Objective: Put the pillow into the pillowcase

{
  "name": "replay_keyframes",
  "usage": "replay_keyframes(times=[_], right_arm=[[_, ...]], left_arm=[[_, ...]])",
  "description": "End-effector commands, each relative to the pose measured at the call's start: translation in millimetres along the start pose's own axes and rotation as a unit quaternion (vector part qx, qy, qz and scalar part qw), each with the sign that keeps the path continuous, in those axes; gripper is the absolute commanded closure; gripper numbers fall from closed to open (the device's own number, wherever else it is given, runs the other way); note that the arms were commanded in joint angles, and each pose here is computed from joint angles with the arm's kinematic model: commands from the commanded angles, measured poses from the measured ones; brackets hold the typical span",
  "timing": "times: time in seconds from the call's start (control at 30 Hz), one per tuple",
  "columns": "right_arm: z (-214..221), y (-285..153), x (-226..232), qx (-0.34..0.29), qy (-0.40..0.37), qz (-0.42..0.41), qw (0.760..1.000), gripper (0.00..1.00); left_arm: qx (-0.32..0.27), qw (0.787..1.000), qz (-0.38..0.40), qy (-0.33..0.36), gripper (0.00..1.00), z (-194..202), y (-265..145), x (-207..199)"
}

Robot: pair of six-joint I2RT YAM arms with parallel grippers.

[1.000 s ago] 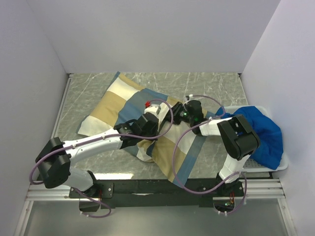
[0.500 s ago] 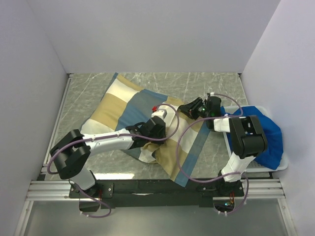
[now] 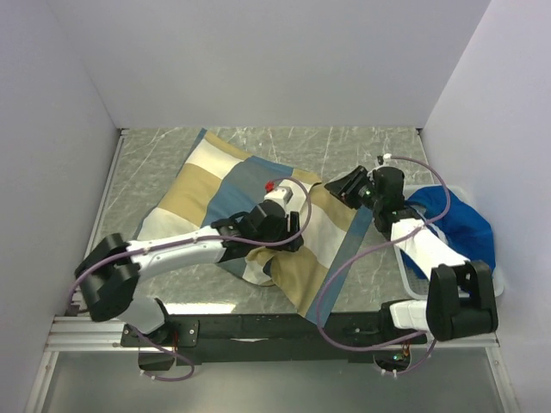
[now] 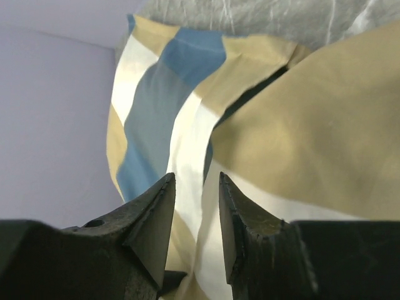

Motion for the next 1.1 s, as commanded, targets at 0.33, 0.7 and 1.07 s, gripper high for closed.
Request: replay_keyframes(times=[0.33, 0.7, 1.07], right_arm=[[73, -72, 42, 0.019, -0.142, -0.028, 0.989, 0.45], [95, -127, 18, 0.011, -0.177, -0.021, 0.984, 0.14], [107, -137, -2, 0.006, -0.168, -0.005, 0.986, 0.0]], left_arm=[[-0.136, 0.985, 0.037, -0.1, 0.22, -38, -116, 7], [-0.182, 0.97, 0.041, -0.157, 0.14, -16, -158, 50], [-0.196, 0.965, 0.057, -0.163, 0.12, -10, -163, 58]])
Point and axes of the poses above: each gripper's point midway between its finger pads, its own y axis out along the fingers, its own x axis along the line the jaws close on, z = x × y, the point moved 4 cm from there along -y, back along the fingers, and after that the axes turned 6 degrees about -y, right-handed, at the moved point
